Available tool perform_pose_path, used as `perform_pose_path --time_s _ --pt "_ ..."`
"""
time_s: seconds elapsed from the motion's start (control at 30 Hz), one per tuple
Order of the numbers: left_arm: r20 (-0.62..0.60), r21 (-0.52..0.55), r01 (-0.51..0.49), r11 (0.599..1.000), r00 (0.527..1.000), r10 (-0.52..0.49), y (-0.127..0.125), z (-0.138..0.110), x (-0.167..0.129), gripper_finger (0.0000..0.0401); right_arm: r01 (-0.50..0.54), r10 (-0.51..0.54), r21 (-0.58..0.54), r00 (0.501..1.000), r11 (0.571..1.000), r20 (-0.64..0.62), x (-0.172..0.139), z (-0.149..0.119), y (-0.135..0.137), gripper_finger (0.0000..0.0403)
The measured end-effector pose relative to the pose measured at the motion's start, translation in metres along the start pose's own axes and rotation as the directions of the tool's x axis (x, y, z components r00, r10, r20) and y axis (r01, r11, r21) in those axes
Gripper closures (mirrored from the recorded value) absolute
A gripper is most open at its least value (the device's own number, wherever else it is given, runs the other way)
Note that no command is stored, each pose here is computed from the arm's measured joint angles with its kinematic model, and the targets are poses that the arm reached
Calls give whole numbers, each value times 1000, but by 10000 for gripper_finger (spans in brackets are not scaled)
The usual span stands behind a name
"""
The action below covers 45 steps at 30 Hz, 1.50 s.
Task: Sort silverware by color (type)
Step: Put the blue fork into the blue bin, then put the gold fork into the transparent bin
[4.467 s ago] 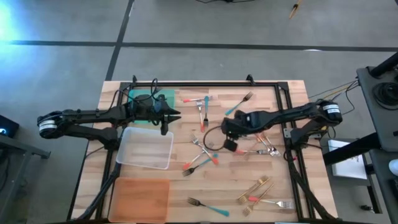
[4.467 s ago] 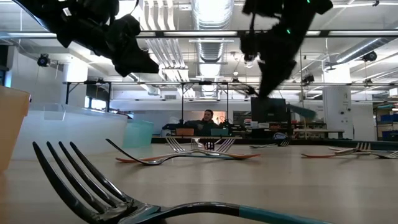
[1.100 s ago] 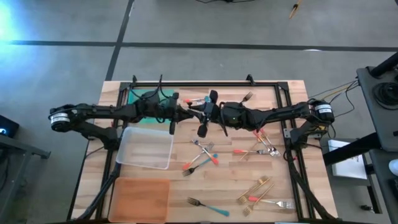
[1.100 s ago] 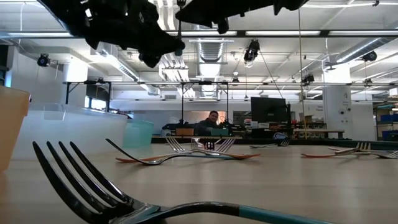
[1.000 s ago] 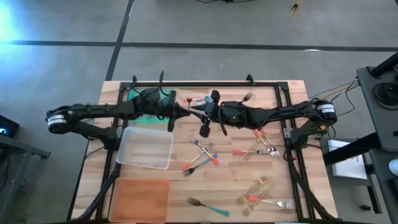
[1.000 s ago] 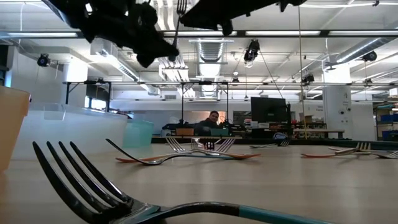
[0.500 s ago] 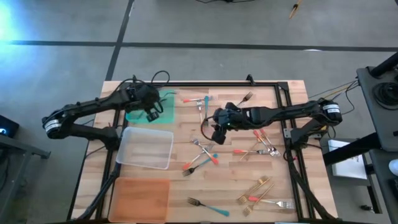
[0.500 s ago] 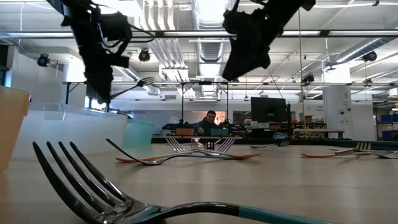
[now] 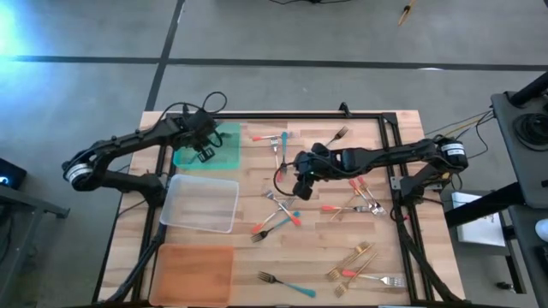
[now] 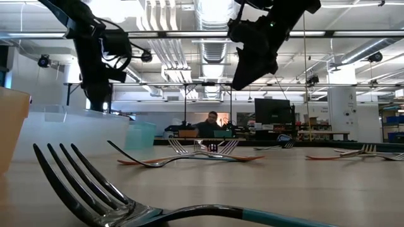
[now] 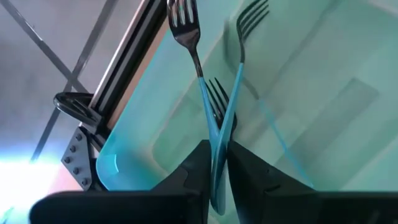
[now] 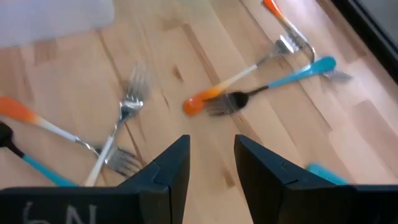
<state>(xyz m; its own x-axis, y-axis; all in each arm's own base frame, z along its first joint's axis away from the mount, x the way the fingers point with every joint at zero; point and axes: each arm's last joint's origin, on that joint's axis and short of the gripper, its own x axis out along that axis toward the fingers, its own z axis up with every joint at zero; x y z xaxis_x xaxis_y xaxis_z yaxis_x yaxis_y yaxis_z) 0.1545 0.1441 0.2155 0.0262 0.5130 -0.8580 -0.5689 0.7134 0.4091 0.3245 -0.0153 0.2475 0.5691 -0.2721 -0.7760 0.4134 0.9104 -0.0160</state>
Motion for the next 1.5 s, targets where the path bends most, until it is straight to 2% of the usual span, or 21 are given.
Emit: perform_pose_path --time_s 0.17,0.3,0.43,0.5,0.57,0.67,0.73,0.8,0.87,0.93,1.0,1.1,1.17,1.33,1.5 --pt "0 -13 2 1000 1000 -2 -1 1 2 345 66 -58 41 983 997 -175 -2 -17 -6 288" --pt "7 -24 1 1000 1000 -1 -1 2 2 330 161 -126 76 931 984 -343 -8 -35 -11 289" --pt "13 -34 15 999 1000 -15 -1 2 2 315 222 -168 72 881 972 -442 -14 -47 -9 284" --pt "31 -42 73 996 997 -72 -3 3 1 309 245 -187 57 854 968 -486 -18 -52 -9 280" --pt "87 -73 193 979 979 -186 -6 8 1 304 269 -205 48 827 962 -524 -21 -57 -9 277" --pt "220 -65 417 906 892 -395 -13 18 -3 299 293 -216 57 811 955 -544 -22 -61 -8 271" --pt "315 -7 557 831 790 -527 -19 27 -9 299 280 -196 67 804 958 -561 -21 -65 -7 267" --pt "396 83 665 742 661 -637 -26 36 -17 298 250 -153 82 788 965 -597 -20 -70 -5 263" --pt "446 190 739 646 521 -728 -34 43 -26 298 215 -110 89 762 972 -638 -18 -79 -2 260" --pt "456 303 772 558 397 -797 -43 48 -35 298 170 -101 39 739 985 -666 -17 -88 0 260" --pt "453 383 770 510 324 -830 -52 51 -43 298 106 -118 -59 722 993 -682 -16 -98 3 262" --pt "456 450 749 486 276 -846 -63 54 -52 298 -16 -142 -213 696 977 -704 -15 -113 6 271" --pt "453 470 741 479 263 -852 -68 55 -56 298 -91 -151 -291 688 953 -710 -13 -120 6 278" --pt "466 468 725 506 284 -838 -71 55 -57 298 -224 -144 -405 698 886 -701 -6 -129 5 292" --pt "484 449 711 541 315 -816 -70 56 -56 298 -284 -97 -452 751 846 -653 4 -132 8 300"
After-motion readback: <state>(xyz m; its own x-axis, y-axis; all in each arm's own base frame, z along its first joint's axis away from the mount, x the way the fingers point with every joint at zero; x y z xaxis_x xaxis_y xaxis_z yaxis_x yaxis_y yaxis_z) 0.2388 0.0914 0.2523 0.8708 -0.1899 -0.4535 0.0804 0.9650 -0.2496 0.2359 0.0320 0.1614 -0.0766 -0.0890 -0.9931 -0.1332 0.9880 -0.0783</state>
